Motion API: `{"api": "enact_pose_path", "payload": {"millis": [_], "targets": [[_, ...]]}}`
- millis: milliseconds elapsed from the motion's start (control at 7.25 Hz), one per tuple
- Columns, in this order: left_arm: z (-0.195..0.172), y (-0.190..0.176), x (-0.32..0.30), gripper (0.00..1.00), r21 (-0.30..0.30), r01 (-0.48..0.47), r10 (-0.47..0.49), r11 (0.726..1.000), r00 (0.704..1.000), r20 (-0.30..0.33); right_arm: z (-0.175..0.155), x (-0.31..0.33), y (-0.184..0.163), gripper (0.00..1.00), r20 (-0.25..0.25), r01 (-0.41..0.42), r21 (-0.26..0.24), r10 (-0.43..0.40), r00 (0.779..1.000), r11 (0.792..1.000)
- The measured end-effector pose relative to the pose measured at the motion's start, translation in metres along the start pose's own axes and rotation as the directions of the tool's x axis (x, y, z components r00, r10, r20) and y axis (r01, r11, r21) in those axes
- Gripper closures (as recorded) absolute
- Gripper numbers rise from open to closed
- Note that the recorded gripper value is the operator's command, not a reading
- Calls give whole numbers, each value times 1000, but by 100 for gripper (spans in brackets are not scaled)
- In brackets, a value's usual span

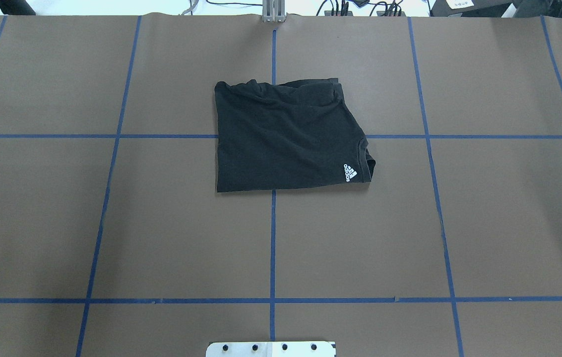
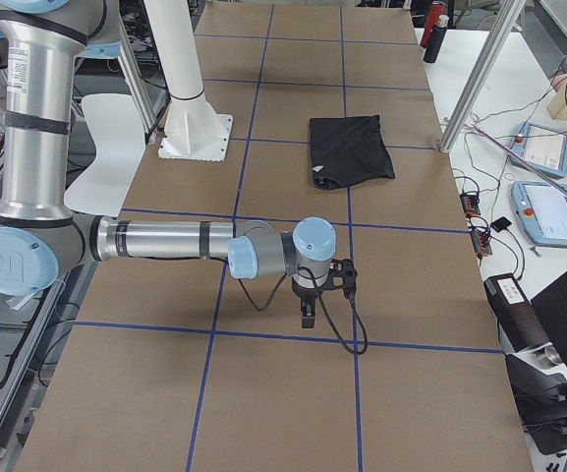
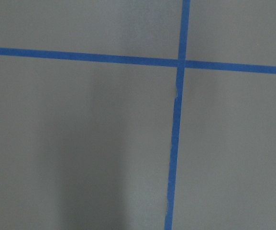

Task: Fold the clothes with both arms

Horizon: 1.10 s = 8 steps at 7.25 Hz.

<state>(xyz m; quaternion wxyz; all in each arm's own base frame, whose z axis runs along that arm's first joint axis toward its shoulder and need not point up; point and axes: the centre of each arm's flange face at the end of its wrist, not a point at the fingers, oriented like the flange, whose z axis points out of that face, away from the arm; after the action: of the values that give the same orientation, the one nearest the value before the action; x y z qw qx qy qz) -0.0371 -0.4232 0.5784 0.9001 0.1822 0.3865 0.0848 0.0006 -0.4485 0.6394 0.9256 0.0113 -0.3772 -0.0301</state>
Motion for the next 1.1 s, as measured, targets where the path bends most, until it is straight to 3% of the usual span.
{"api": "enact_pose_path", "payload": {"millis": [414, 827, 1103], "targets": [[-10, -43, 6, 0, -58, 87, -86, 995, 996, 15, -2, 4, 4, 0, 36, 1, -15, 0, 999, 1000], [-10, -58, 4, 0, -70, 68, -63, 995, 995, 73, 0, -1, 5, 0, 35, 64, -64, -62, 997, 996], [-4, -56, -4, 0, -84, 70, -62, 994, 993, 103, -11, -7, 6, 0, 28, 108, -65, -107, 994, 992]]}}
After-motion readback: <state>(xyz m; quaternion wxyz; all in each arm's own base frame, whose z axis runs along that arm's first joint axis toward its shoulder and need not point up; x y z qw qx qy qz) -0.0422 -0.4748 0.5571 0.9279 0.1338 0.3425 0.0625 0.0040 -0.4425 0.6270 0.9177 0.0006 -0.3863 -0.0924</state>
